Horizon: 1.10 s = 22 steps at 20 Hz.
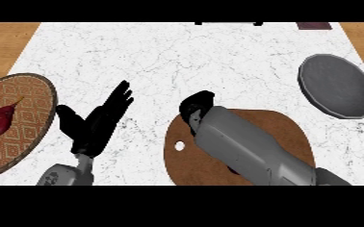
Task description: Pick the eggplant from the cutting board and place it in the pan
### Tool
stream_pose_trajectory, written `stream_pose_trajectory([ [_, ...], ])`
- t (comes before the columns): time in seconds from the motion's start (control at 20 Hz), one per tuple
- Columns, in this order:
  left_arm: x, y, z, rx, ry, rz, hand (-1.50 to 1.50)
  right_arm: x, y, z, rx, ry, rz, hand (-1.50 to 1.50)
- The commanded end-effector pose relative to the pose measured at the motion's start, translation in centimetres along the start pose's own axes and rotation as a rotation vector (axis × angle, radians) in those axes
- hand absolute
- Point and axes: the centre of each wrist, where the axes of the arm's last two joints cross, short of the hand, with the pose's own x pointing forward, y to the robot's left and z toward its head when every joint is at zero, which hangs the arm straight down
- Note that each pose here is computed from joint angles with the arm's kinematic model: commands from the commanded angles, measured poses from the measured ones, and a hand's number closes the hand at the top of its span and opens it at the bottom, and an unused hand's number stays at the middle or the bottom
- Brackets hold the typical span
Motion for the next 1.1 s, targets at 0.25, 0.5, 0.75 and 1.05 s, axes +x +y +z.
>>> stream_pose_trajectory([
  [0.25,0.1,0.6,0.3,0.012,-0.004,0.007,0.00,3.3,0.2,0.7,0.065,0.225,0.095,-1.50],
  [0.5,-1.2,0.1,0.9,0.018,-0.003,-0.001,0.00,3.4,0.3,-0.1,0.051,0.289,0.176,-1.50],
  [0.75,-0.6,1.6,0.9,0.019,-0.001,0.005,0.00,1.3,1.2,-1.5,0.044,0.337,0.212,-1.50],
  [1.05,0.9,0.2,0.7,0.021,-0.004,0.009,0.00,2.9,2.0,-0.9,0.060,0.309,0.193,-1.50],
])
